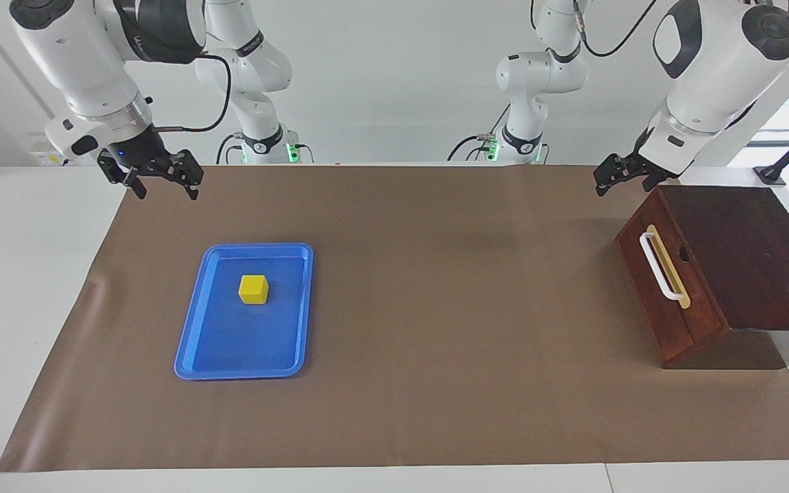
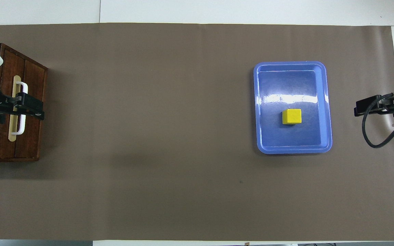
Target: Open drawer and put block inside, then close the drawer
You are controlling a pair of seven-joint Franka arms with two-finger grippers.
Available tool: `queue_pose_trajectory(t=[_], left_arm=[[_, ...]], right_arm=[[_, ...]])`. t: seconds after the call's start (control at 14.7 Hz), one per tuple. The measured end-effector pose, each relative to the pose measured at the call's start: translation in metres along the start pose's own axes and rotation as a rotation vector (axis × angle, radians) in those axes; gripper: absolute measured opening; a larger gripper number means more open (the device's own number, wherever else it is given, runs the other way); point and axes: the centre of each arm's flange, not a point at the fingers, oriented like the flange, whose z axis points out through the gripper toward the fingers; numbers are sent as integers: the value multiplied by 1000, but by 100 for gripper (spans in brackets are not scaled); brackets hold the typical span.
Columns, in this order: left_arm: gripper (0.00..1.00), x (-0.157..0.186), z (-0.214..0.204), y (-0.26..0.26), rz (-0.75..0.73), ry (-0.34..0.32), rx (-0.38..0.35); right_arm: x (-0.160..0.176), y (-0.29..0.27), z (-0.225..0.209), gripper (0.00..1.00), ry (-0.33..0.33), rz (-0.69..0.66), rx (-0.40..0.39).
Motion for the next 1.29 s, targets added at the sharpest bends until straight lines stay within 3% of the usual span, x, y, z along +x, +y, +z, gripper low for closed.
queue_pose_trajectory(t=[0.27,0.54,1.09,1.29], left_arm=[[100,0,0,0,0,0,0],[100,0,0,0,0,0,0],[100,0,0,0,0,0,0],[100,0,0,0,0,0,0]], right_arm=[[0,8,0,100,0,34,1],[0,8,1,100,-4,189,9],[21,12,33,96,-80,859,128],[43,22,60,96,-141,1061,225]])
